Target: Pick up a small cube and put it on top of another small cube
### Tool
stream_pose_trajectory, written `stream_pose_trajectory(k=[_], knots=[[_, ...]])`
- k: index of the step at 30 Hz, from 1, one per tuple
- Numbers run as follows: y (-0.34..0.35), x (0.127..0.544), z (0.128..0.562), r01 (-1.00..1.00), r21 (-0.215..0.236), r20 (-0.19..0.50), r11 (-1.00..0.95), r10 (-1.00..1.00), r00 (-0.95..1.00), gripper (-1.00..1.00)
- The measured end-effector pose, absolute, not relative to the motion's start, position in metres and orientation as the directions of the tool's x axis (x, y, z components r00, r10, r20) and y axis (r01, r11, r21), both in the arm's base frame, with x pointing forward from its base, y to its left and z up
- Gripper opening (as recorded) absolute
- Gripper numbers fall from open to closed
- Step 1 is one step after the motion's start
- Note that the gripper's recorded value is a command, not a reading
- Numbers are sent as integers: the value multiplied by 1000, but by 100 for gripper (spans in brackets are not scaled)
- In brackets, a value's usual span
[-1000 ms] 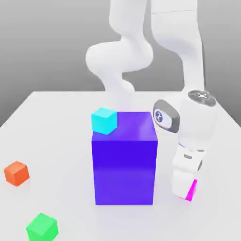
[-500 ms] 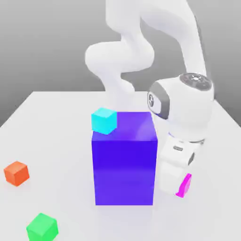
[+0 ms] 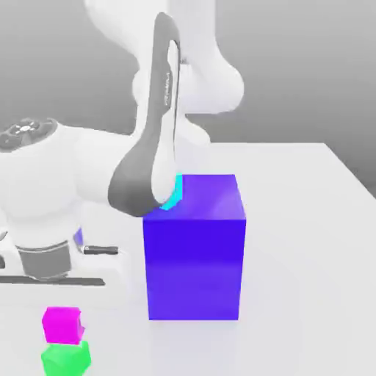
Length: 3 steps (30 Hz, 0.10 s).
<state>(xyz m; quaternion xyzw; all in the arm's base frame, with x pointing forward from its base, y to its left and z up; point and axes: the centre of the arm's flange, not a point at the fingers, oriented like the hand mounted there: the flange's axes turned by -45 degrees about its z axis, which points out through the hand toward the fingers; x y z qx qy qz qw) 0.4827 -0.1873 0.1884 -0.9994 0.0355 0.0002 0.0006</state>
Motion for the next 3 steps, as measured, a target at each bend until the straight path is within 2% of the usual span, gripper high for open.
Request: stream_pose_trajectory(k=[3], knots=[[-187,483,188,-71,-1,0,-997,-71,997,100]])
